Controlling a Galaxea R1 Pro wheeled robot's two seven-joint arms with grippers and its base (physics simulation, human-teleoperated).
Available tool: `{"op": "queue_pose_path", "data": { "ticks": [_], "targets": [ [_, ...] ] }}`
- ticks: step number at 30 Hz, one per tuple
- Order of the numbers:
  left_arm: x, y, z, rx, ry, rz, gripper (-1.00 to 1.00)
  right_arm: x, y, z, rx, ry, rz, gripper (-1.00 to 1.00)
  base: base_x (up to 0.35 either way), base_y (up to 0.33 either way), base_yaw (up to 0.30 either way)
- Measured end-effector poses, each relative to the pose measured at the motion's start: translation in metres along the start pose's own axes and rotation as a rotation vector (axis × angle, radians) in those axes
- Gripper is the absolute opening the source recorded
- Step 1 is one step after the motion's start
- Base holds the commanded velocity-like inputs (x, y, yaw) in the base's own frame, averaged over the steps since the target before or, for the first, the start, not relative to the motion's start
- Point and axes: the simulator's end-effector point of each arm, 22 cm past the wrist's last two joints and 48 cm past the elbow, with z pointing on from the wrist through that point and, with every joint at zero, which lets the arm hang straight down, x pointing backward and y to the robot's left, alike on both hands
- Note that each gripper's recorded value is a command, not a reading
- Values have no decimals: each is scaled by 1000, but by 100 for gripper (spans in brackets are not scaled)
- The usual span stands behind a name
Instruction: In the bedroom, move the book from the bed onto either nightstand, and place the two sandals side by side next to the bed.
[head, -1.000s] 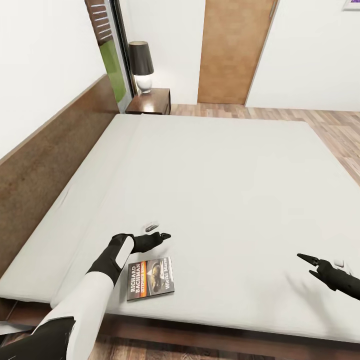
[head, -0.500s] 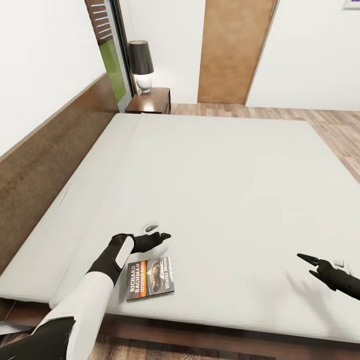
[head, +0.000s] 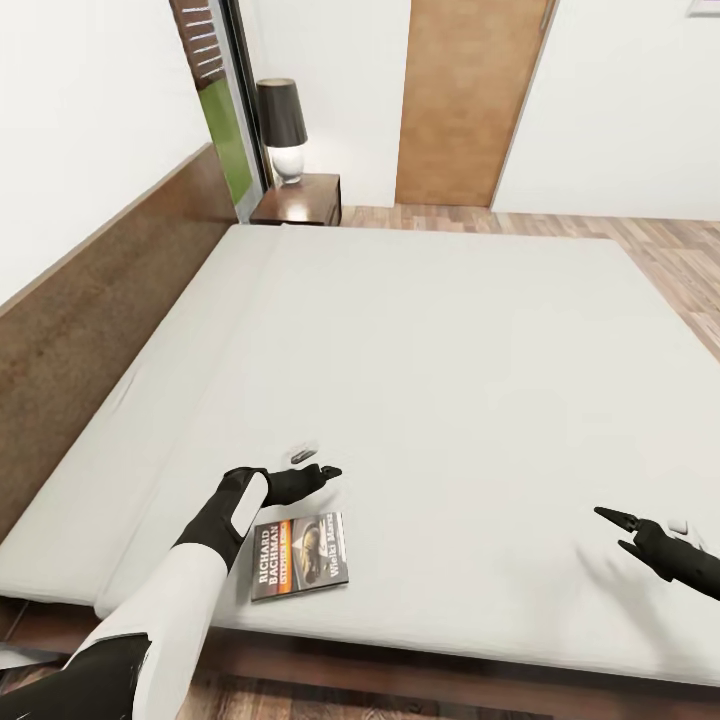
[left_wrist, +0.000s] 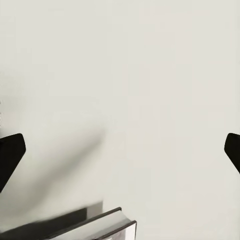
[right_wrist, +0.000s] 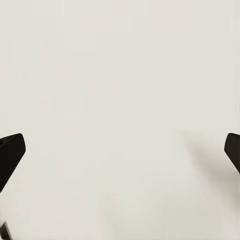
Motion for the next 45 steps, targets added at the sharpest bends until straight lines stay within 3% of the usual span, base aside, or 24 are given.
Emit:
{"op": "queue_pose_path", "data": {
  "ticks": [45],
  "targets": [
    [1,6,9,6,-5,-4,100,4,-8,9,0,0,0,100,0,0,0]
  ]
}}
